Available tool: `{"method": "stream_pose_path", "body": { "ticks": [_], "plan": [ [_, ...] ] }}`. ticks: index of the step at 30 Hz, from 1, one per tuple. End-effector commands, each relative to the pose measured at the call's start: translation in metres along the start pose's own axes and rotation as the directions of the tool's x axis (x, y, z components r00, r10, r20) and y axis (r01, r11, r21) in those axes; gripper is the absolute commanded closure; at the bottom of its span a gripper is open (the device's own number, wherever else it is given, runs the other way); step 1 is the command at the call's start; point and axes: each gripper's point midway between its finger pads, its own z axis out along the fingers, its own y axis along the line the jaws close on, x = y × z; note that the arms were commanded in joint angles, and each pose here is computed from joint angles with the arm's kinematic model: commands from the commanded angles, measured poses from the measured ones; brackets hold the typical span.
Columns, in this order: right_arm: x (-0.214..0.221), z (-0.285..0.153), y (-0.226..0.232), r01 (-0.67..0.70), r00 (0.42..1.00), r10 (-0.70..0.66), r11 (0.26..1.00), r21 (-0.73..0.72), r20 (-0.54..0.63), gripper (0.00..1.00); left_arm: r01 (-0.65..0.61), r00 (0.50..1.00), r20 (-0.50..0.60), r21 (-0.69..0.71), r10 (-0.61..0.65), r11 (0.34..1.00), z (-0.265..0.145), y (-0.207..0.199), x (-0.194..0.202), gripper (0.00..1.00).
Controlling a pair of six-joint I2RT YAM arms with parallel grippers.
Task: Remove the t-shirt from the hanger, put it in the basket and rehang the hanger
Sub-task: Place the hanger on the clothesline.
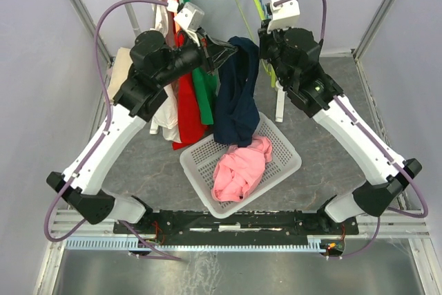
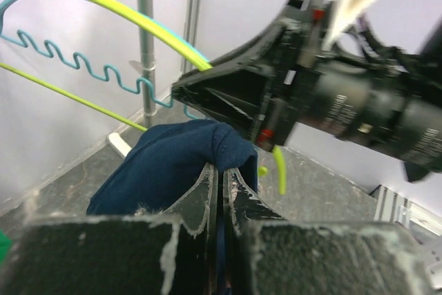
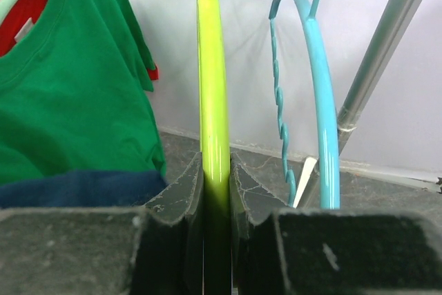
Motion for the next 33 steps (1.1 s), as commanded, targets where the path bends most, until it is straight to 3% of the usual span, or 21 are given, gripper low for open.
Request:
{"method": "stream_pose_path", "body": {
  "ticks": [1, 10, 20, 30, 33],
  "plan": [
    [-0.05, 0.005, -0.01, -0.087, 0.987, 0.087, 0.996, -0.011, 0.138, 0.98, 0.007, 0.991, 0.132, 0.124, -0.023, 0.992, -0.025, -0.04, -0.049, 0.97],
    [-0.044, 0.025, -0.02, -0.133, 0.982, 0.137, 0.99, -0.041, 0.128, 0.98, -0.009, 0.983, 0.182, 0.169, -0.022, 0.986, -0.041, -0.056, -0.068, 0.97],
    [-0.027, 0.044, -0.019, -0.145, 0.985, 0.149, 0.988, -0.055, 0.088, 0.98, -0.062, 0.954, 0.298, 0.186, 0.003, 0.981, -0.061, -0.073, -0.115, 0.97],
    [-0.01, 0.044, -0.016, -0.158, 0.986, 0.161, 0.985, -0.072, 0.051, 0.98, -0.098, 0.872, 0.488, 0.142, 0.016, 0.985, -0.091, -0.082, -0.179, 0.97],
    [-0.007, 0.044, -0.017, -0.156, 0.986, 0.159, 0.985, -0.07, 0.042, 0.91, -0.103, 0.843, 0.537, 0.137, 0.014, 0.985, -0.099, -0.086, -0.195, 0.97]
  ]
}}
